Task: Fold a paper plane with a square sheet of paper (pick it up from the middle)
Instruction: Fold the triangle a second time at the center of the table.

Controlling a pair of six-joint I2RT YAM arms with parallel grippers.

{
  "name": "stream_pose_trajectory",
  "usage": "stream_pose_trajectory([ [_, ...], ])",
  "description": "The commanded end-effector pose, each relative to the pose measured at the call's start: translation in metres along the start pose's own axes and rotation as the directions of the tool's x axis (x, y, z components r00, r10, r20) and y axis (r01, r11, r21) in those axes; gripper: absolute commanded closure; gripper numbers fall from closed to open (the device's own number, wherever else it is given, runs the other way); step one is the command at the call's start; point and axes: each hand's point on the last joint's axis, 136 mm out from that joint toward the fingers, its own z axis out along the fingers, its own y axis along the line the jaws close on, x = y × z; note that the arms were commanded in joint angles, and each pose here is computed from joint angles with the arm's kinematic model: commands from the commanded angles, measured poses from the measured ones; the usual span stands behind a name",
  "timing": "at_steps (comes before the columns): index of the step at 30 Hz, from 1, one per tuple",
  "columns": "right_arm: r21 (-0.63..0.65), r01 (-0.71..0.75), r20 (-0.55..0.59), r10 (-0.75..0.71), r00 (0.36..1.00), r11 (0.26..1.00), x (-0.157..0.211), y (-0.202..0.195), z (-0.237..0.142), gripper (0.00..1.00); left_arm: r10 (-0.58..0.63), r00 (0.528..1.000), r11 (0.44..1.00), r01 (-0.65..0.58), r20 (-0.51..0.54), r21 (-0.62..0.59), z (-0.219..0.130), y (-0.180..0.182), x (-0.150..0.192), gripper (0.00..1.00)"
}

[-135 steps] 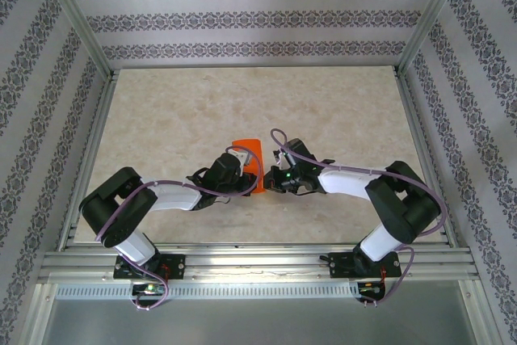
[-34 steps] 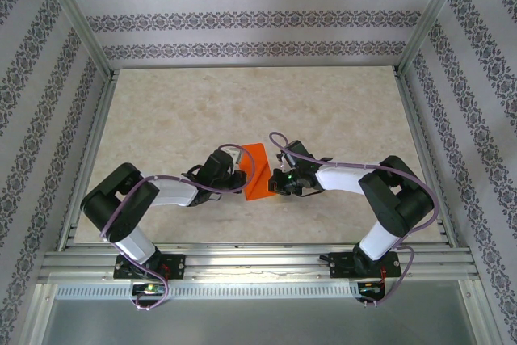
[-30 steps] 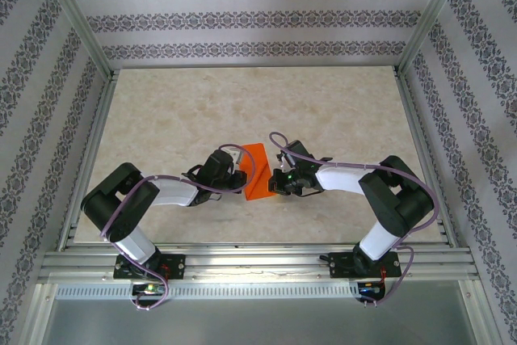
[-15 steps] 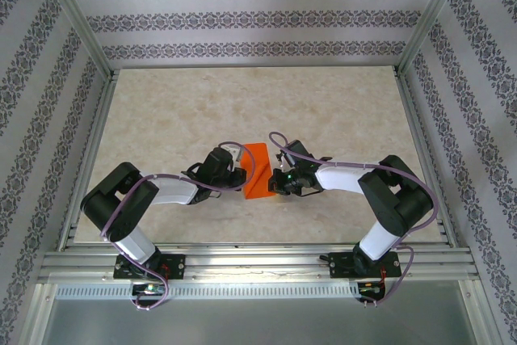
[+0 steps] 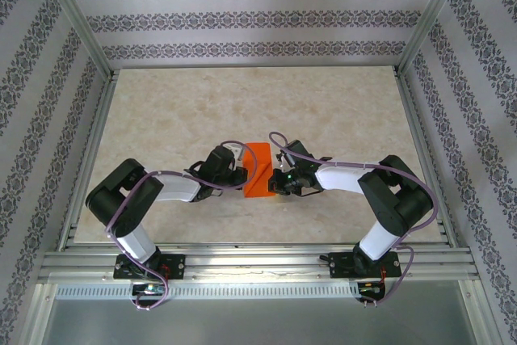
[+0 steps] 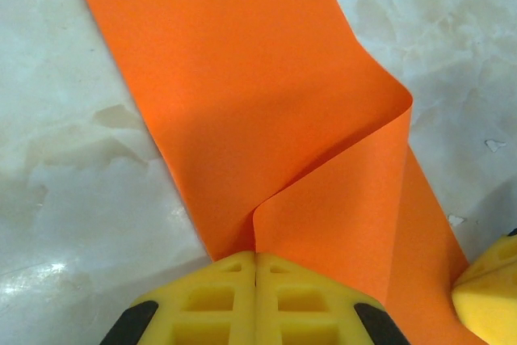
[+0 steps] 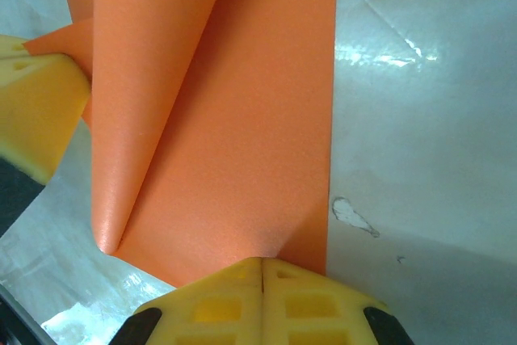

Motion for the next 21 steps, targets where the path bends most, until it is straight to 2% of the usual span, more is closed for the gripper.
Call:
stream_pose_trajectory([
  [1,0.053,-0.023,-0.047,0.025,0.999,0.998,0.010,-0.016,0.004,1.00,0.005,1.000,1.000,-0.005,0.011,-0.002,0.002,0.004,-0.006,1.00],
  [16,0.051,-0.025,-0.051,0.027,0.998,0.998,0.009,-0.016,0.005,1.00,0.005,0.999,1.000,-0.005,-0.034,0.006,0.010,0.005,0.003,1.00],
  [21,-0.028,-0.043,-0.001,0.043,0.999,0.999,-0.006,0.002,-0.004,1.00,0.004,0.998,1.000,-0.004,-0.062,-0.007,0.011,0.009,0.011,1.00],
])
